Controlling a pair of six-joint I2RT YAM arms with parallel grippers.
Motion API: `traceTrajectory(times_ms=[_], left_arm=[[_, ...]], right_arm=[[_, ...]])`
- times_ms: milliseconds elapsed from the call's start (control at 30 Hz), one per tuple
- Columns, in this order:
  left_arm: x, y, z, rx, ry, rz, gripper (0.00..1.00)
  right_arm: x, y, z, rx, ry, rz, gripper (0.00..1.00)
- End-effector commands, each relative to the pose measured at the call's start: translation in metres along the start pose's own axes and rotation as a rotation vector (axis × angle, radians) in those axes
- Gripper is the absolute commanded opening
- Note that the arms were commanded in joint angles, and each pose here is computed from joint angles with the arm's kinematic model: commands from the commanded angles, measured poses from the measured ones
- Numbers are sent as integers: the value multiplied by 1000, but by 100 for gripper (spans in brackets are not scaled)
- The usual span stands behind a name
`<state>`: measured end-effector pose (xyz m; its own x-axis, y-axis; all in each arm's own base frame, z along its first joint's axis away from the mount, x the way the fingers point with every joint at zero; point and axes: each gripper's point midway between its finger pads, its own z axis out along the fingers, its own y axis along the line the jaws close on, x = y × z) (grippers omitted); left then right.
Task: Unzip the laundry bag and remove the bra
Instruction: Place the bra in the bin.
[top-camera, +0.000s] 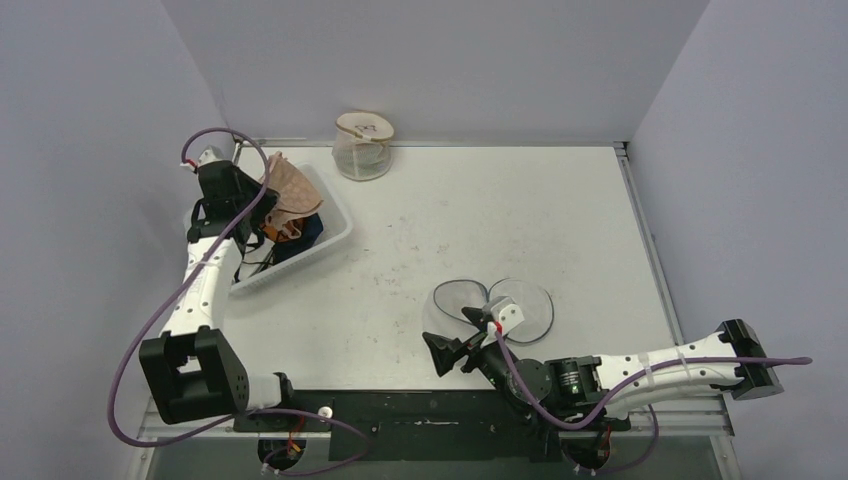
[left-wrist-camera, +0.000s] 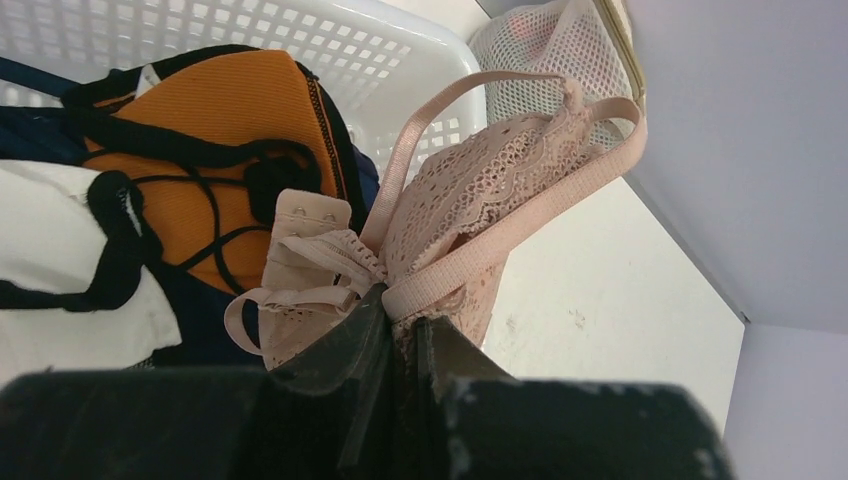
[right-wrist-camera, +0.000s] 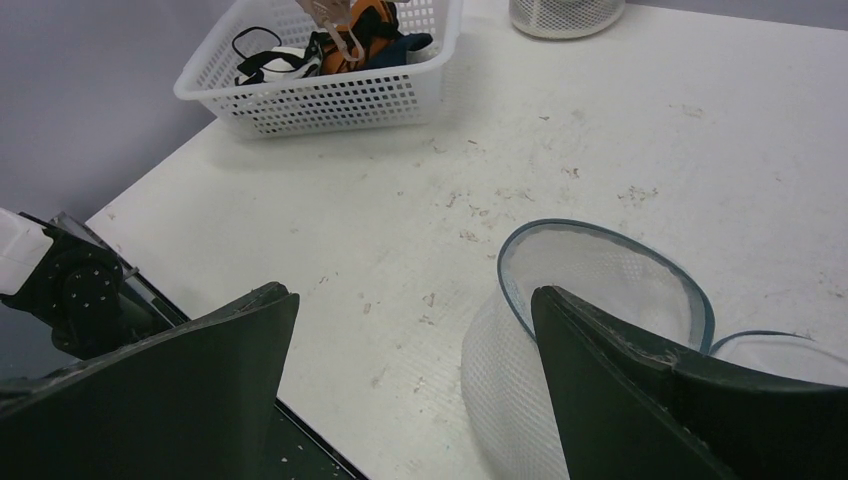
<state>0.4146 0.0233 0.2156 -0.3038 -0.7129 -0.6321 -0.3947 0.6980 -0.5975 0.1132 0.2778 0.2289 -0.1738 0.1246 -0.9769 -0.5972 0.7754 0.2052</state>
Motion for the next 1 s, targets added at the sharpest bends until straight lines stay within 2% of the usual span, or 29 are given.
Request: traceTrajectory(times_ms=[0, 333, 667, 700, 867, 967], left_arm=[[-1, -7, 28, 75, -1, -34, 0], [34, 29, 74, -15, 95, -47, 0], [56, 57, 86, -105, 142, -45, 1], [53, 55, 84, -102, 135, -43, 6], [35, 50, 66, -119, 80, -18, 53], [28, 50, 54, -139, 65, -7, 68]], right_arm=[[-7, -10, -2, 36, -20, 69, 91], [-2, -22, -6, 59, -20, 58, 91], [-3, -28, -9, 65, -23, 58, 91], [-4, -29, -9, 64, -23, 59, 91], [-8, -33, -13, 57, -32, 65, 91], [-13, -34, -15, 56, -37, 69, 91]])
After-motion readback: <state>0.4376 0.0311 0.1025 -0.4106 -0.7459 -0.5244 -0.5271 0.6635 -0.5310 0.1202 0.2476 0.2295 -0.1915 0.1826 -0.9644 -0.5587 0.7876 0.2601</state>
